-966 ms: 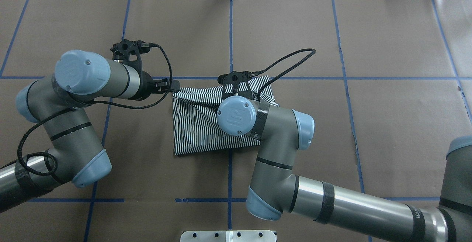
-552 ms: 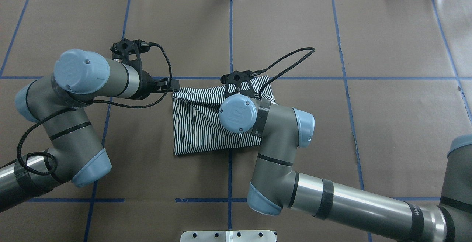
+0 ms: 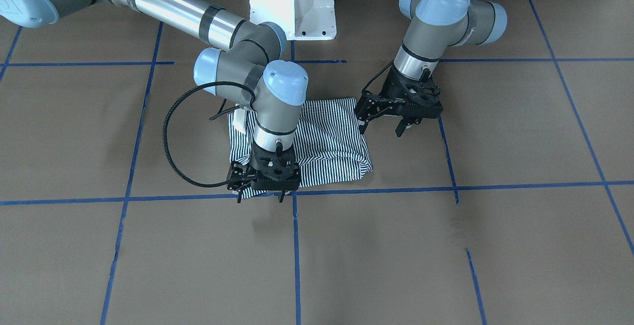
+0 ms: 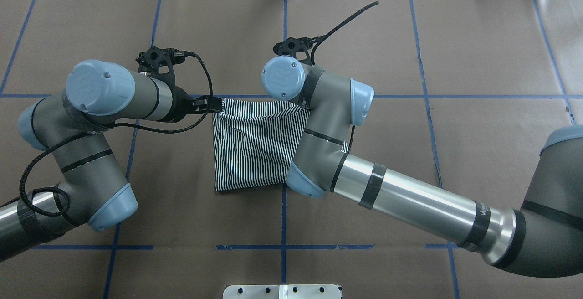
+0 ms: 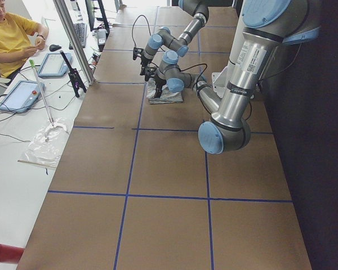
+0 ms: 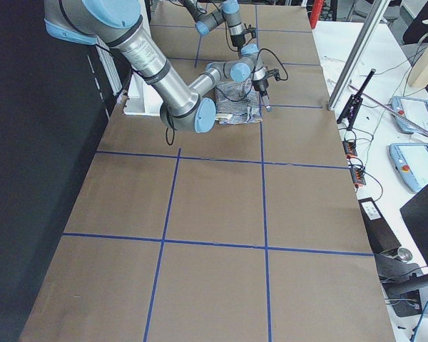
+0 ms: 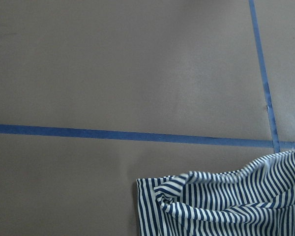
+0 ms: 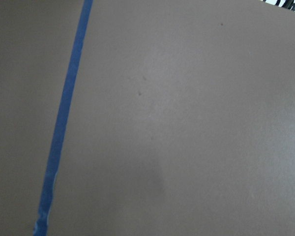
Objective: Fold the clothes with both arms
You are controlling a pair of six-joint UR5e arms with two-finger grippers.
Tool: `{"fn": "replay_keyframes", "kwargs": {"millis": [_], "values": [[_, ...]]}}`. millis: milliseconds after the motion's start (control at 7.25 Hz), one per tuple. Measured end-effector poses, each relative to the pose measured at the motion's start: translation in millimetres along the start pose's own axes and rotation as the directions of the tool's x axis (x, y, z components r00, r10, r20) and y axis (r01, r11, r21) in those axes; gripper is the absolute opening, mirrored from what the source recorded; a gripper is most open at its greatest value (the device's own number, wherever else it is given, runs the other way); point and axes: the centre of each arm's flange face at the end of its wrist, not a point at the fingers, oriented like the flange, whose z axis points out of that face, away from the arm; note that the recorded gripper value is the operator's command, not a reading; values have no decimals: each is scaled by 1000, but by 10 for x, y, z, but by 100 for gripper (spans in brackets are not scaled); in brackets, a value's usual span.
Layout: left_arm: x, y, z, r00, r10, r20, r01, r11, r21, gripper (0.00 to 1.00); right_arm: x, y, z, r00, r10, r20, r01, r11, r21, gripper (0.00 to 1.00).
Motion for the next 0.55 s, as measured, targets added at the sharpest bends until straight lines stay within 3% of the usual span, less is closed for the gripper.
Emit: {"fn": "replay_keyframes", "kwargs": {"millis": [276, 552], "values": [[20, 23, 32, 1000, -1, 8, 1, 1000, -8, 100, 232, -468, -207, 996, 32, 85, -28, 998, -54, 100], [121, 17, 201, 999, -14, 41, 16, 1000, -25, 100, 315, -541, -295, 987, 37, 154, -29, 998, -50, 100]]}}
